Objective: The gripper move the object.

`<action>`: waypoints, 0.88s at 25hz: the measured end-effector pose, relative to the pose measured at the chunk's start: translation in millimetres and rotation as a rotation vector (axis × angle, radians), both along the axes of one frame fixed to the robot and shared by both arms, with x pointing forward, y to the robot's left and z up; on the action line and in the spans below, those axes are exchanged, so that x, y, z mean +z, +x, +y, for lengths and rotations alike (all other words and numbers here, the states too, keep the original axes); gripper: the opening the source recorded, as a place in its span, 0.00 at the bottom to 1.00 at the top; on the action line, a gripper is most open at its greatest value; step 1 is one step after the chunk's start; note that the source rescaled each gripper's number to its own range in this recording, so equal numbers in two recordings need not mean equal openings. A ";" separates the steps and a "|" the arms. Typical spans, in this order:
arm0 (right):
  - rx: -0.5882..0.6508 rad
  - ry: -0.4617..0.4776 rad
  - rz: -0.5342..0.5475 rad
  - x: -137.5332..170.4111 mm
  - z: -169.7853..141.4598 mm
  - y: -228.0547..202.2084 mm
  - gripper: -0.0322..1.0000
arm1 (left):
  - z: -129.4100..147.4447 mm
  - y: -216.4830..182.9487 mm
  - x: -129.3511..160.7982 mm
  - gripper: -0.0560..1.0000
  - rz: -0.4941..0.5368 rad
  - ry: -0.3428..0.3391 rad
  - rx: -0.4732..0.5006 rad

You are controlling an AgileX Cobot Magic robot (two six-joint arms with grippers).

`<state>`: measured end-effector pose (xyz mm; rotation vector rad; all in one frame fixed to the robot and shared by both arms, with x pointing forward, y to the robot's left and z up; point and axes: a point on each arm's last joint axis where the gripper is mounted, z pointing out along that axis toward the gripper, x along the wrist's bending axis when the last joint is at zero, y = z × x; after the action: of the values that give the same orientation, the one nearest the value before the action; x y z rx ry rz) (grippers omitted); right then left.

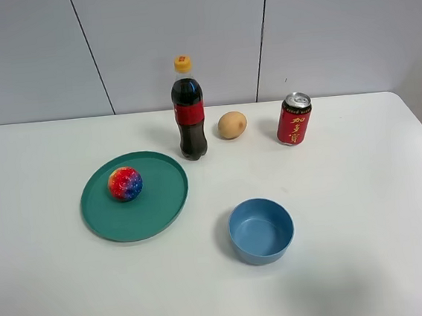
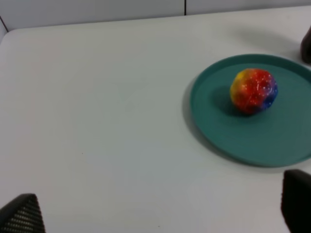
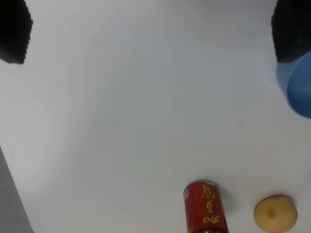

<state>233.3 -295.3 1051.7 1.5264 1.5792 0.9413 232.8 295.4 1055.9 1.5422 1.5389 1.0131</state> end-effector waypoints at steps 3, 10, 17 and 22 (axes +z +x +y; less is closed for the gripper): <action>0.000 0.000 0.000 0.0 0.0 0.0 1.00 | 0.0 0.0 0.0 0.99 0.000 0.001 0.000; 0.000 0.000 0.000 0.0 0.0 0.0 1.00 | 0.0 0.0 0.0 0.99 0.000 0.001 0.000; 0.000 0.000 0.000 0.0 0.0 0.0 1.00 | 0.0 0.0 0.0 0.99 0.000 0.000 0.000; 0.000 0.000 0.000 0.0 0.0 0.0 1.00 | 0.2 0.0 0.0 0.99 0.000 -0.003 0.004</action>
<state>233.3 -295.3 1051.7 1.5264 1.5792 0.9413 232.8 295.6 1055.9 1.5372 1.5438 1.0125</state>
